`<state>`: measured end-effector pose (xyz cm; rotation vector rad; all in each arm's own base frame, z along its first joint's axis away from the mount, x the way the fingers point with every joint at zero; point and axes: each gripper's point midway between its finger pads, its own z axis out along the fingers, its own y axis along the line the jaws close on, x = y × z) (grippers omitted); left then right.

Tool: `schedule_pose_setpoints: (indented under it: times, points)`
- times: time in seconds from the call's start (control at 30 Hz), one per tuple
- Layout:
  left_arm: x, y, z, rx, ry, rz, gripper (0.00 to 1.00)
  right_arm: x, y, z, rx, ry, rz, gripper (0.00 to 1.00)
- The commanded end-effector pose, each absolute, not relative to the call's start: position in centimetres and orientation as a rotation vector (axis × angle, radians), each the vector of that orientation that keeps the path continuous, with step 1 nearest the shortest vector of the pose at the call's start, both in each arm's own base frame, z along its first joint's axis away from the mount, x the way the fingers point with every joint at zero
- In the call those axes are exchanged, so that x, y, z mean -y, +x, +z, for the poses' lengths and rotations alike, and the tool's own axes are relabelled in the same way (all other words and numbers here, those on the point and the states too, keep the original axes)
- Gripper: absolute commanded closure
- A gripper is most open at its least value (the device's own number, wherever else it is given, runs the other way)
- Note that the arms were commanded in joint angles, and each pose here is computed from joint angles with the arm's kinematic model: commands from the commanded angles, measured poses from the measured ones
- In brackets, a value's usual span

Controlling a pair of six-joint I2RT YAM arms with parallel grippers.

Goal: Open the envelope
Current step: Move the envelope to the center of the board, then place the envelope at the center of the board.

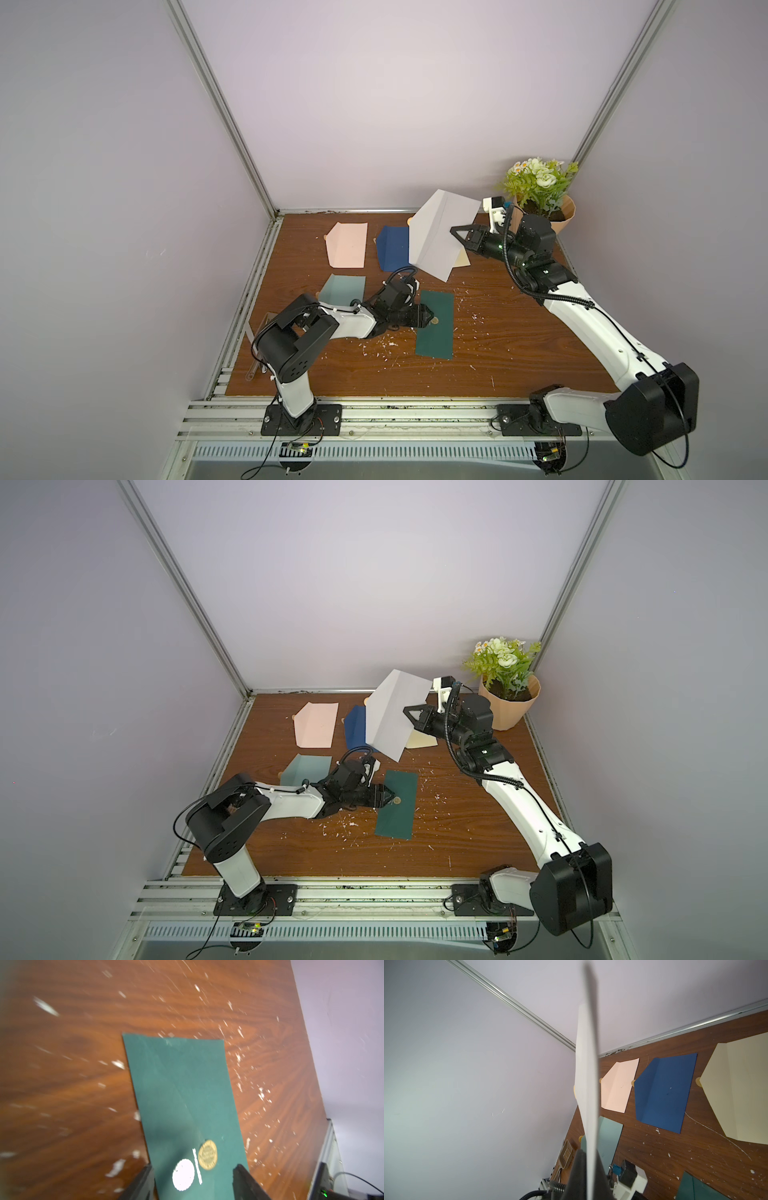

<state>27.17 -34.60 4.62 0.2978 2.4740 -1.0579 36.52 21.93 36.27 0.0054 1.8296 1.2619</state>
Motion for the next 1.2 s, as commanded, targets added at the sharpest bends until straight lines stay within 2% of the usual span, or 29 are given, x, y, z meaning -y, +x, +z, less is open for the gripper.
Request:
schedule_pose_setpoints:
  times: [0.0,0.17,0.33,0.63,0.87,0.97,1.17]
  points:
    - [36.6,25.3,4.5,-2.512,0.292,-1.157,0.36,-21.6,35.2,41.2,-1.690,-0.056,1.299,1.00]
    - [38.0,24.3,5.3,-2.491,0.305,-1.217,0.37,-21.5,35.3,41.0,-1.690,-0.053,1.299,1.00]
    - [35.3,25.4,7.7,-2.410,0.223,-1.134,0.37,-21.1,35.5,40.5,-1.697,-0.043,1.288,1.00]
    - [29.3,25.2,19.3,-2.110,0.237,-0.972,0.31,-21.6,37.2,36.4,-1.781,-0.009,1.325,1.00]
    - [20.8,25.4,27.0,-1.879,0.068,-0.797,0.26,-24.3,36.7,30.2,-1.917,-0.055,1.492,1.00]
    - [18.4,25.3,27.4,-1.843,0.018,-0.721,0.24,-26.4,35.9,27.4,-2.007,-0.109,1.532,1.00]
    - [17.7,25.3,26.0,-1.860,-0.009,-0.691,0.24,-29.8,34.8,22.8,-2.136,-0.168,1.517,1.00]
